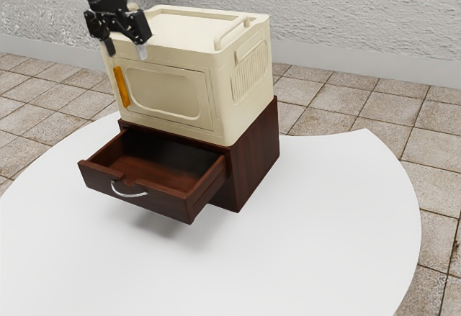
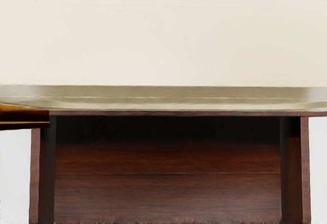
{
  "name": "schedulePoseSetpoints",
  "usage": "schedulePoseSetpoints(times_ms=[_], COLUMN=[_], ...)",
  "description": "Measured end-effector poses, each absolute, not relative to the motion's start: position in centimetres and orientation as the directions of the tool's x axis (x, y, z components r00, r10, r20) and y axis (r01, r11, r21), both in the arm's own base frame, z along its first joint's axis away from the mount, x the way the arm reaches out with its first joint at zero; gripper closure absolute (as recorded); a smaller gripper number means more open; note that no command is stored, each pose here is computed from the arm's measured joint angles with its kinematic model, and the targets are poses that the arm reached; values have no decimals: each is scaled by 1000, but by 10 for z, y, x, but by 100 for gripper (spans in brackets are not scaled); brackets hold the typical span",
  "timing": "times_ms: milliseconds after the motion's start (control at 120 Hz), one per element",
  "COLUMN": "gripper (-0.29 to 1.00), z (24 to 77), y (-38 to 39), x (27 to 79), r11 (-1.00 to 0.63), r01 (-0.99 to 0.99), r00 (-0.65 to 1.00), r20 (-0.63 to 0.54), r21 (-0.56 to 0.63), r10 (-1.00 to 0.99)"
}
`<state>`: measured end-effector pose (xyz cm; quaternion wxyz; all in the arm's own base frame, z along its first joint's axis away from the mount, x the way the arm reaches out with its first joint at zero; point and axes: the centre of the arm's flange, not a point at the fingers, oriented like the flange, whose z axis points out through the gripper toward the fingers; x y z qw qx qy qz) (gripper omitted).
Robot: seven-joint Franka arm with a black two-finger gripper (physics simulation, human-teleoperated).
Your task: Push the drawer handle with one arm to close the drawer
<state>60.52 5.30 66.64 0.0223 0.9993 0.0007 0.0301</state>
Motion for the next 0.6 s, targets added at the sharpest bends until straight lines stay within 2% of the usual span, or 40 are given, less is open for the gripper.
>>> schedulePoseSetpoints(times_ms=[200, 283, 325, 433, 533, 600], gripper=[0, 0, 0, 0, 0, 0], z=[667, 756, 785, 803, 821, 807], y=[54, 44, 31, 1, 7, 4], x=[602, 544, 514, 474, 436, 416], r11=[-999, -1000, -1000, -999, -1000, -999], r01=[-20, -5, -12, -47, 4, 40], r00=[999, 985, 980, 990, 994, 998], r20=[42, 175, 198, 134, 107, 54], r21=[44, 3, 1, 11, 7, -7], r10=[-18, -4, -11, -45, 5, 40])
